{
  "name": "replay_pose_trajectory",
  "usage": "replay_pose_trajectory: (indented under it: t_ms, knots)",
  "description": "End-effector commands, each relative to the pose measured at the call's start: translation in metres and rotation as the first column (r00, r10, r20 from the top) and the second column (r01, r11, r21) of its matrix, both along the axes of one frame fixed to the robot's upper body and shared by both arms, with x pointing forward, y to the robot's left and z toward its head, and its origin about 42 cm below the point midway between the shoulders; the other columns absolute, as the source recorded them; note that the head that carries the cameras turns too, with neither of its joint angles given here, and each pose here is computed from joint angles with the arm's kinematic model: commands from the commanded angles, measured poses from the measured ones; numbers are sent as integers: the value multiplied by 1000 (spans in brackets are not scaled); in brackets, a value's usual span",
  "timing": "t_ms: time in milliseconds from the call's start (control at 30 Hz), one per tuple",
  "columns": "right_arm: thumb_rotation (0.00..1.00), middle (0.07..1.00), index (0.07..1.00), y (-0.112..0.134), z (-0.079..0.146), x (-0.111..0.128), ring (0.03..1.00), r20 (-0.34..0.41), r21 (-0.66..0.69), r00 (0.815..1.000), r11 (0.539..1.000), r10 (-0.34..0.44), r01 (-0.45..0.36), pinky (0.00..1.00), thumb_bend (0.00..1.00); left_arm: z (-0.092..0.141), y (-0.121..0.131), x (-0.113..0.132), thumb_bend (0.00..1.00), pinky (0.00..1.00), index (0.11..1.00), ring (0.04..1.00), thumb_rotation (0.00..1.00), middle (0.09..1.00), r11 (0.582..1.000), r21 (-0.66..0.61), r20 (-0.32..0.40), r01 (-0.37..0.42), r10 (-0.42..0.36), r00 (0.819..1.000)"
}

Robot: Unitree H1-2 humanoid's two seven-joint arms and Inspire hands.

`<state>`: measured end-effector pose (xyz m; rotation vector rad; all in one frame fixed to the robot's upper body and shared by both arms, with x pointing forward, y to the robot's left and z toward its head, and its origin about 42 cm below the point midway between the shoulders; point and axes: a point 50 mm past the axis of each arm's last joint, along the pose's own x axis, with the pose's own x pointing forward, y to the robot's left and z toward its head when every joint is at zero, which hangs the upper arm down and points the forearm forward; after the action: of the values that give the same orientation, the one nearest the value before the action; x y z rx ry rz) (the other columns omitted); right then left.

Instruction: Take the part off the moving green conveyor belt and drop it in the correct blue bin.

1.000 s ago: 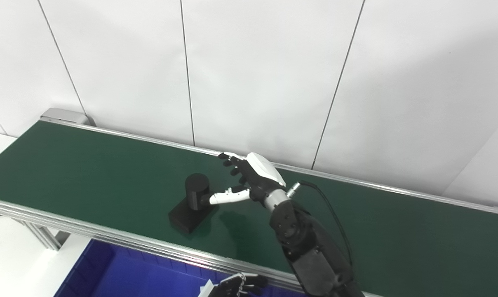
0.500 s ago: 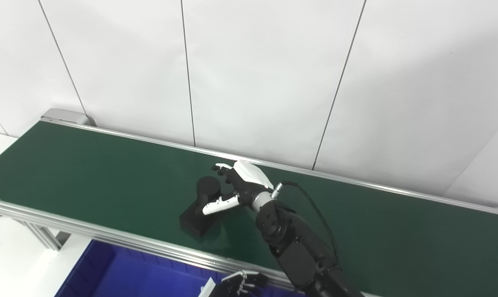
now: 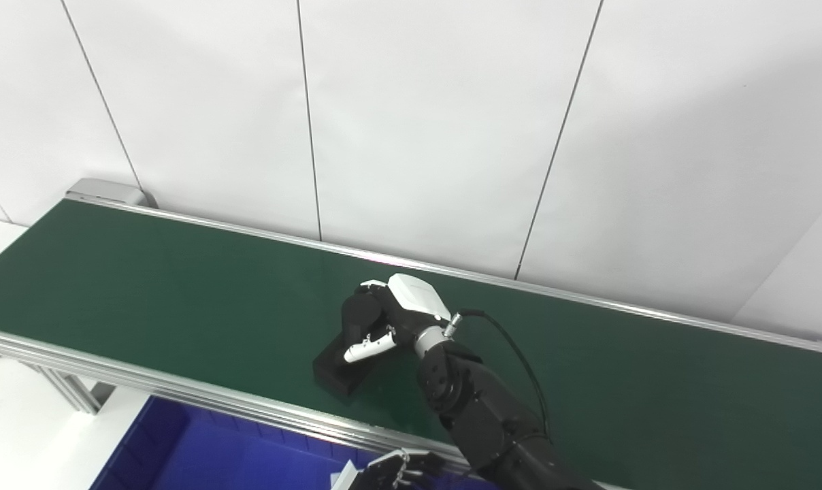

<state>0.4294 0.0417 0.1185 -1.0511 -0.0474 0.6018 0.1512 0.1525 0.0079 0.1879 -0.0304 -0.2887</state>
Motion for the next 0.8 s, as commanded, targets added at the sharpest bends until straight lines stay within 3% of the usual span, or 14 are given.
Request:
replay_pose_trajectory:
  t_ms: [0,33,100,167,267,433,567,767]
  knots:
    - [78,712,759,21,21,-1,616,72,73,996,996,51,-57,511,545,13,-2,6,947,589,714,664,157,714,999,-37,71,9,-6,997]
    - [45,702,750,19,20,-1,603,72,80,996,995,46,-52,500,531,14,-1,6,946,596,714,670,153,716,999,-38,71,11,-8,997]
    - [11,548,706,17,19,-2,515,76,98,997,994,32,-40,423,539,15,0,5,942,608,711,675,160,717,999,-34,76,11,-8,997]
    - [2,548,658,15,17,-4,450,79,121,997,992,11,-21,411,520,15,1,5,938,615,709,678,169,718,1000,-27,81,9,-7,997]
    - [0,538,493,12,15,-5,437,113,146,993,989,-18,1,341,511,15,2,5,930,619,711,685,172,721,1000,-29,81,7,-5,997]
    - [0,527,509,0,17,-7,417,181,216,982,976,-60,20,339,511,16,5,5,923,622,713,688,181,725,999,-48,65,9,-6,998]
    - [0,542,487,-13,24,-12,432,252,293,962,956,-106,29,371,511,17,6,5,913,640,719,700,156,740,996,-85,41,14,-10,999]
    - [0,477,512,-41,39,-25,393,279,411,937,908,-211,82,284,512,22,12,3,894,663,726,714,160,750,995,-96,43,21,-17,999]
